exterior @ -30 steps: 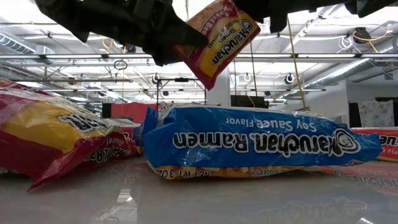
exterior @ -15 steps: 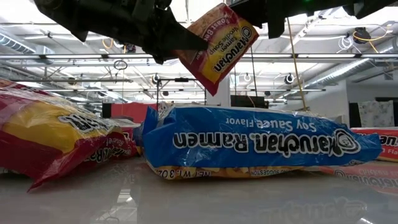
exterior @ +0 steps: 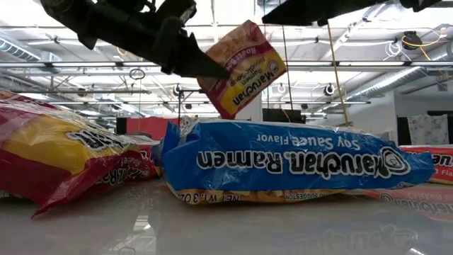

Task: Sort Maruchan noodles
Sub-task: Put the top right red noodle pack into the gray bin

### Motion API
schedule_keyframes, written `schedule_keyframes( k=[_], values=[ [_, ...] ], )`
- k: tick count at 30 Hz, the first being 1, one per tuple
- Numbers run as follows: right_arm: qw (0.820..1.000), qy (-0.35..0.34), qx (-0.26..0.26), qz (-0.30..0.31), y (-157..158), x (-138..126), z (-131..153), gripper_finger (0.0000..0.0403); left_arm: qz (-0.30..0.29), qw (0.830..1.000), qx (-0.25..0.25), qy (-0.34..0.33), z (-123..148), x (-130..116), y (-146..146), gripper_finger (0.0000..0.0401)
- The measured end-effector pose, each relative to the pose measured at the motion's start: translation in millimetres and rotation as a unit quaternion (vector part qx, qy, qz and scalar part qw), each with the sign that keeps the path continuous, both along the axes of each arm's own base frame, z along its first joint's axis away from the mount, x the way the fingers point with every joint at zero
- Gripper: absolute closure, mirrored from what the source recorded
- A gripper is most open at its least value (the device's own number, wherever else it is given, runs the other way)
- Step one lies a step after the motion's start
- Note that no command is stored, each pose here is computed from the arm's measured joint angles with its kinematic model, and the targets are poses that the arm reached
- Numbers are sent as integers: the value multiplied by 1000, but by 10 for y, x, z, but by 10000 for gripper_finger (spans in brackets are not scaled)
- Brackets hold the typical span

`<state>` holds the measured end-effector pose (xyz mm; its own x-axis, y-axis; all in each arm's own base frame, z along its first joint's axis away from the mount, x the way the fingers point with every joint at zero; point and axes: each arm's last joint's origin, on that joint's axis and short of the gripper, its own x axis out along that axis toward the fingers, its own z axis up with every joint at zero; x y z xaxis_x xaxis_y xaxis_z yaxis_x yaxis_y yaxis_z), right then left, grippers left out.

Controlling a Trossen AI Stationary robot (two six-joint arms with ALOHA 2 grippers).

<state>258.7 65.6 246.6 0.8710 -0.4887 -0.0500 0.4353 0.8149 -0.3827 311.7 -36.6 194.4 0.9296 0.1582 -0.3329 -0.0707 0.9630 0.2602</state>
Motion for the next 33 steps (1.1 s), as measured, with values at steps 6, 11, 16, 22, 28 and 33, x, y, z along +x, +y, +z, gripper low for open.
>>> schedule_keyframes(
  k=[6, 11, 16, 22, 28, 33],
  values=[
    [994, -4, 88, 64, 3, -87, 31, 191, -6, 999, 27, 16, -21, -6, 24, 264],
    [984, 31, 149, 88, 19, -92, -40, 157, -18, 998, 48, 21, -24, -9, 1, 264],
    [976, 51, 186, 105, 15, 9, -62, 151, -35, 996, 80, 28, -27, -12, -18, 264],
    [977, 94, 162, 101, -49, 146, -229, 151, -42, 996, 79, 28, -27, -12, -21, 264],
    [980, 105, 144, 89, -145, 276, -366, 151, -47, 996, 77, 29, -30, -12, -22, 265],
    [975, 110, 148, 125, -198, 365, -446, 168, -46, 996, 69, 30, -34, -14, -28, 265]
  ],
)
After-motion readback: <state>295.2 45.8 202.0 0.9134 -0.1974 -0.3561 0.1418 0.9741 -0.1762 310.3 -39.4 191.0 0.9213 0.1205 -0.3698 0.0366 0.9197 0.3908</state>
